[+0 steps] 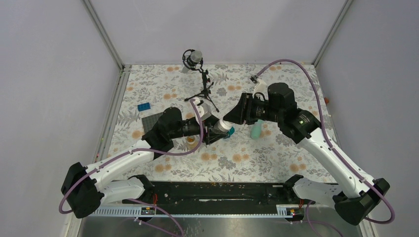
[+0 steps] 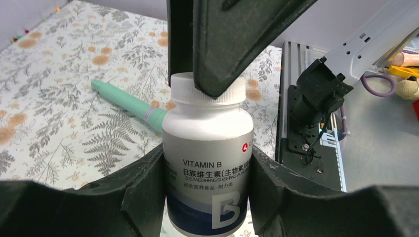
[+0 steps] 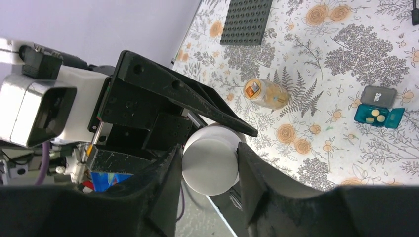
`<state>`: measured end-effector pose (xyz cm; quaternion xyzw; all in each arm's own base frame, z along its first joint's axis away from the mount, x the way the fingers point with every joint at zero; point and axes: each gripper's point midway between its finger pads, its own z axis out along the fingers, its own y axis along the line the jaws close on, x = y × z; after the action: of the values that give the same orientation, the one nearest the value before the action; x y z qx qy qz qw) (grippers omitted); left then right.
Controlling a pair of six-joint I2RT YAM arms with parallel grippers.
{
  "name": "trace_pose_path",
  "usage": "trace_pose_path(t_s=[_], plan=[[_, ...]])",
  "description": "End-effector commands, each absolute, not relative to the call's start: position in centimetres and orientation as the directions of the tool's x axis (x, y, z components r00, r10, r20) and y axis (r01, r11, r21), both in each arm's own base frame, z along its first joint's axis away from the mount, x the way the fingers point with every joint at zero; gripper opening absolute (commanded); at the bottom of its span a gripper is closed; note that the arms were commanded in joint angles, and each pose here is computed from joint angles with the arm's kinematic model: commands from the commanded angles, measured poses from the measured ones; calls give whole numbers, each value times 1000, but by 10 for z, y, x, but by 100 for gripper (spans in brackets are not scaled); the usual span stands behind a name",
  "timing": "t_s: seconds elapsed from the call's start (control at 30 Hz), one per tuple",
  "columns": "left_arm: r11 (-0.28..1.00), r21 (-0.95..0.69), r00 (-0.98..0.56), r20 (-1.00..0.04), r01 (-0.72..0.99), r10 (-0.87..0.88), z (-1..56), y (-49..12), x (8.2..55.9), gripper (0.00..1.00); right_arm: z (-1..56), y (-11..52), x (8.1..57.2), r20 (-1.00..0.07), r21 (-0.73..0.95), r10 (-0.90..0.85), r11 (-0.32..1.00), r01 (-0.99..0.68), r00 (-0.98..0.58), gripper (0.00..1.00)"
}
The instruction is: Sort the pills into containers
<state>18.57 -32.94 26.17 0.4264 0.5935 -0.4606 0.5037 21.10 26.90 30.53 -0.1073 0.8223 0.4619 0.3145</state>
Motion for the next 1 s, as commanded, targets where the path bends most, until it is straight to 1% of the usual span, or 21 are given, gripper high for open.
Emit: trace_pose_path(t_s=[0.0, 0.03, 0.07, 0.1, 0.17, 0.3, 0.4, 0.57, 0.63, 0.73, 0.83, 0.9, 0.97], plan=[[236, -6, 4, -999, 972, -42, 293, -329, 191, 0, 333, 260, 219, -657, 693, 227, 558, -457, -719, 57], [235, -6, 4, -999, 972, -42, 294, -329, 191, 0, 333, 257, 217, -681, 669, 204, 566, -483, -704, 67], [234, -8, 2, -999, 972, -42, 294, -328, 191, 0, 333, 255, 213, -702, 645, 175, 566, -513, -690, 75], [231, -8, 2, -999, 973, -42, 295, -328, 190, 0, 332, 255, 208, -718, 625, 141, 560, -543, -681, 80], [228, -10, 1, -999, 974, -44, 296, -329, 189, 0, 329, 254, 202, -733, 597, 85, 556, -579, -675, 85], [211, -10, 0, -999, 977, -48, 298, -330, 187, 0, 320, 260, 193, -724, 598, 13, 512, -617, -690, 88], [198, -11, -2, -999, 980, -50, 300, -331, 185, 0, 314, 269, 190, -700, 625, -17, 469, -624, -714, 88], [178, -25, -16, -999, 984, -49, 298, -335, 184, 0, 306, 279, 199, -668, 662, 9, 464, -589, -744, 86], [180, -29, -21, -999, 983, -48, 298, -335, 185, 2, 304, 282, 200, -662, 665, 3, 464, -585, -750, 85], [182, -35, -25, -998, 983, -55, 299, -336, 186, 8, 298, 288, 200, -643, 675, -10, 466, -572, -766, 80], [188, -34, -22, -998, 982, -64, 302, -337, 188, 12, 292, 291, 199, -622, 683, -27, 471, -558, -783, 70], [193, -33, -20, -998, 981, -65, 302, -337, 188, 15, 289, 291, 200, -613, 685, -29, 479, -549, -790, 67], [209, -31, -19, -998, 978, -61, 302, -336, 191, 20, 286, 291, 199, -610, 683, -32, 484, -546, -791, 61]])
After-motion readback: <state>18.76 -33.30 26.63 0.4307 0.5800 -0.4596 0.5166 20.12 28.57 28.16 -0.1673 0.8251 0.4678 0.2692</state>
